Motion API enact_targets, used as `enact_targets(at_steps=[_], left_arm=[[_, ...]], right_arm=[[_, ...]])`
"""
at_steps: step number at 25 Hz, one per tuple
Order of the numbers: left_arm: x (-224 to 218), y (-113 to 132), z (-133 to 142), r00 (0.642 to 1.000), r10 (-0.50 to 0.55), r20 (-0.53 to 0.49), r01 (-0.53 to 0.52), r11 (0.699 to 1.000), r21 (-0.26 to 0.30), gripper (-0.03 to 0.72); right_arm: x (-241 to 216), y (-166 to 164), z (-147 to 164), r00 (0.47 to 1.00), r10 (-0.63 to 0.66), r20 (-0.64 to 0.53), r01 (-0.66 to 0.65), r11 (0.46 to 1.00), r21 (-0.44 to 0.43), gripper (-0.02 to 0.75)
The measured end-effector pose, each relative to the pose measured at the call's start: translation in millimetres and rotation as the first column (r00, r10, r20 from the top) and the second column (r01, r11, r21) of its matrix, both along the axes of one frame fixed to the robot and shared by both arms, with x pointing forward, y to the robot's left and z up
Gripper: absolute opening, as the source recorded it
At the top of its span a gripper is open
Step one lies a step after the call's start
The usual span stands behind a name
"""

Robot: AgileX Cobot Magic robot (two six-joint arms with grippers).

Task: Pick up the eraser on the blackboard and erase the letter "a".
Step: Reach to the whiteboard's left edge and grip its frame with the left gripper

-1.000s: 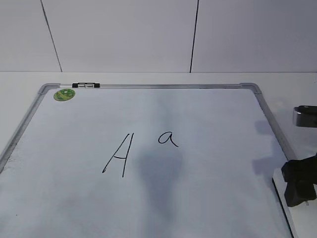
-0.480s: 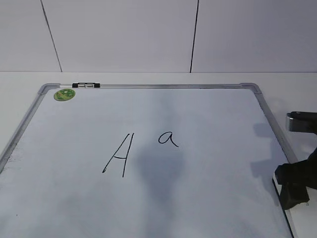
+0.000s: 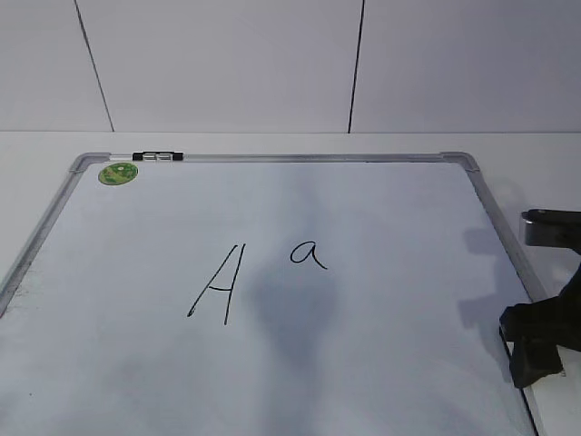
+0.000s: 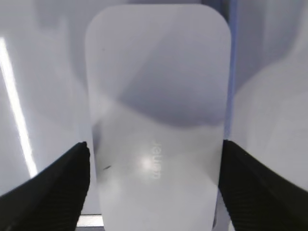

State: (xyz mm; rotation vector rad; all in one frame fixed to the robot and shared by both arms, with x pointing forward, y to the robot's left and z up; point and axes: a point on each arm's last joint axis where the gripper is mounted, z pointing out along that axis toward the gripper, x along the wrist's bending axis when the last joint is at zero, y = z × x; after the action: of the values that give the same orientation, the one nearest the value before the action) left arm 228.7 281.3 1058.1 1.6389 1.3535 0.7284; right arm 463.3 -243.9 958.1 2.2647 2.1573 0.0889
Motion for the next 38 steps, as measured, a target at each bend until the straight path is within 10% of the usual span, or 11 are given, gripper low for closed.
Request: enact_targets(at_steps=[38], left_arm=[[0.0,-0.2,0.0,1.0,0.0,-0.001,0.0,1.0,-0.003,0.239]], right_arm=[[0.5,-0.3,-1.0,1.0,0.005,-0.001,-0.005,1.0,-0.005,0.589]])
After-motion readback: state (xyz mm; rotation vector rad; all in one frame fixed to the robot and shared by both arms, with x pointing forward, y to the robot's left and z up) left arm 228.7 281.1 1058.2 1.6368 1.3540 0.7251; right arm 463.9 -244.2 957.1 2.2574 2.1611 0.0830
